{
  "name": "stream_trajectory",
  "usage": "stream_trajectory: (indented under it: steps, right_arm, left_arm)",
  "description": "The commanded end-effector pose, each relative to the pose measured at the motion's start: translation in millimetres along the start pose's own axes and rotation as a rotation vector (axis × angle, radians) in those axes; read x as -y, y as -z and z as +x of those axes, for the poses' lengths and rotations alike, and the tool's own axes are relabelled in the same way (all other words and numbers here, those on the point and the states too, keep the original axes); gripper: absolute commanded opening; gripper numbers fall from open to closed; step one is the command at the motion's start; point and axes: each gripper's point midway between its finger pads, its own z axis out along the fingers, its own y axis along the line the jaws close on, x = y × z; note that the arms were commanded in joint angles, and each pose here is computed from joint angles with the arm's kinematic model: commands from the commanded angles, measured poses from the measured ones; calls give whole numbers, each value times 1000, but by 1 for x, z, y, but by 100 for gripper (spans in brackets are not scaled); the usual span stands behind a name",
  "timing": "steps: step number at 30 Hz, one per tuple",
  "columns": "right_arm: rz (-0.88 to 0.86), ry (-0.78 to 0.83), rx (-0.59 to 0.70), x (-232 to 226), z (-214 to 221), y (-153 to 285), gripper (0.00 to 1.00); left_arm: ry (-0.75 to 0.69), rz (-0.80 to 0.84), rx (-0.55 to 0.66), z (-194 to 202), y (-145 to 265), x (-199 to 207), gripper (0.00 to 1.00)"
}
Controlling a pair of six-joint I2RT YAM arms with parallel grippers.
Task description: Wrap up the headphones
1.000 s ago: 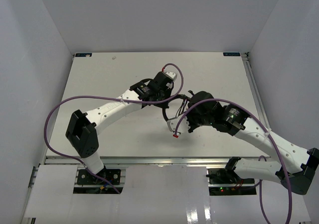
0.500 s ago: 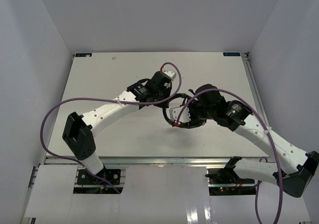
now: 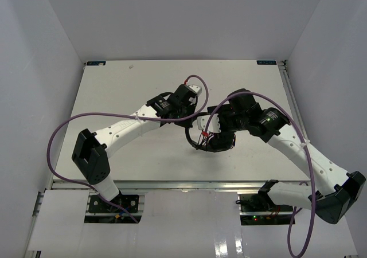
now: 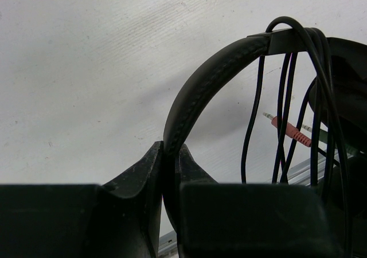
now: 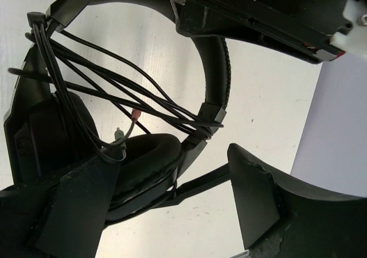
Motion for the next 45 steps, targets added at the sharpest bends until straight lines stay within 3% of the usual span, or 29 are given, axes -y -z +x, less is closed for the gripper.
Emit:
stream_trajectory:
  steps: [1, 18, 23, 30, 34, 37, 43, 45]
  right_arm:
    - [-16, 22, 74, 5, -19, 17, 81]
    - [74, 2, 84, 27, -24, 53, 91]
    - [237, -150, 81, 50, -9, 72, 98]
    - [429, -421, 47, 41, 46, 78, 93]
    - [467, -492, 53, 19, 65, 73, 92]
    - [465, -540, 53, -3, 77, 64, 92]
    - [437, -636, 76, -37, 87, 51, 90]
    - [425, -668, 79, -46, 90, 46, 90]
  left_arm:
    - [30, 64, 65, -17, 21, 7, 0]
    - [130, -6, 42, -25, -3, -47, 0]
    - [149, -90, 64, -21, -27, -79, 0]
    - [138, -204, 90, -10, -68, -121, 5]
    - [137, -249, 147, -15, -79, -136, 14]
    - [144, -282, 168, -13, -84, -147, 28]
    - [153, -270, 164, -4, -88, -153, 88]
    - [146, -260, 173, -7, -82, -152, 92]
